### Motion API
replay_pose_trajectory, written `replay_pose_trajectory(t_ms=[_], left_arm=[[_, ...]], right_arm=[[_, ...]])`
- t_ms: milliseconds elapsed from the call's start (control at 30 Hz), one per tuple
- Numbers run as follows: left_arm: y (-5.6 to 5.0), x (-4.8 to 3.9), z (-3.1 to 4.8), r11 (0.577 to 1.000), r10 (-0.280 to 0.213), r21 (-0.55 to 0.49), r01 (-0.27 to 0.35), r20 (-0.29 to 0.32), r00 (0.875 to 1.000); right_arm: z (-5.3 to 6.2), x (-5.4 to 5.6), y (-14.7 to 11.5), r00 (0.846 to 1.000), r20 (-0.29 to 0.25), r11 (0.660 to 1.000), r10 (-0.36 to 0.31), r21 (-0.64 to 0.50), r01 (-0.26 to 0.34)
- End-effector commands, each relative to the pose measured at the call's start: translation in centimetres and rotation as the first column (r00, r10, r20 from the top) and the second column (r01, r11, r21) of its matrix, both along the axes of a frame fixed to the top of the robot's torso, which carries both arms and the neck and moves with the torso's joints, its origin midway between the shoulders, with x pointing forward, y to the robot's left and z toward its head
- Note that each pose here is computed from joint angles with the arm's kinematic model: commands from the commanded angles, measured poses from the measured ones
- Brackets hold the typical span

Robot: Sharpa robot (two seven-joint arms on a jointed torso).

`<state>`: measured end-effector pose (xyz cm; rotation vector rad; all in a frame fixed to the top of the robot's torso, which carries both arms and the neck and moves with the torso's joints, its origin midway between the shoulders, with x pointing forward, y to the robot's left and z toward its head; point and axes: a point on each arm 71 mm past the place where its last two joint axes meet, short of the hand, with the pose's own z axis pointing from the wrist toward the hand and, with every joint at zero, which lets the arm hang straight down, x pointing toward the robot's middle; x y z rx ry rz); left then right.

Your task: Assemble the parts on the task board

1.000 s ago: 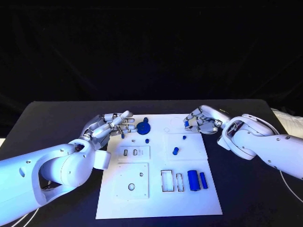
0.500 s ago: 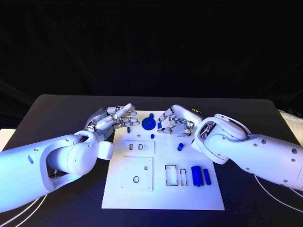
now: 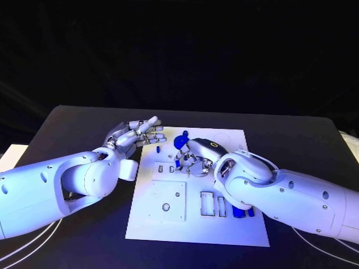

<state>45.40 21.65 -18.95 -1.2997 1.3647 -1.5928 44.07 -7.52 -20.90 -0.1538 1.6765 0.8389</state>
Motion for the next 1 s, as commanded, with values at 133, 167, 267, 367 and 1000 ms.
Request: replay_pose_trajectory(t_ms=[133, 167, 267, 367, 1000], left_arm=[[-0.1, 0.02, 0.12, 1.000, -0.008, -0.019, 0.008, 0.009, 1.000], [-0.1, 0.02, 0.12, 1.000, -0.008, -0.019, 0.008, 0.009, 1.000], [-0.2, 0.00, 0.12, 1.000, -0.010, -0.020, 0.010, 0.009, 1.000], [-0.2, -0.02, 0.13, 1.000, -0.011, -0.021, 0.012, 0.008, 1.000], [-0.4, -0.07, 0.14, 1.000, -0.020, -0.023, 0.021, 0.008, 1.000]], right_arm=[[-0.7, -0.1, 0.7, 1.000, 0.001, 0.997, -0.016, -0.070, 0.016], [-0.8, -0.1, 0.8, 1.000, -0.001, 0.997, -0.016, -0.074, 0.015], [-1.2, -0.1, 1.0, 1.000, -0.008, 0.996, -0.016, -0.083, 0.015], [-1.4, -0.1, 1.0, 1.000, -0.009, 0.995, -0.014, -0.094, 0.013], [-2.2, 0.0, 0.6, 1.000, -0.021, 0.986, -0.018, -0.168, 0.014]])
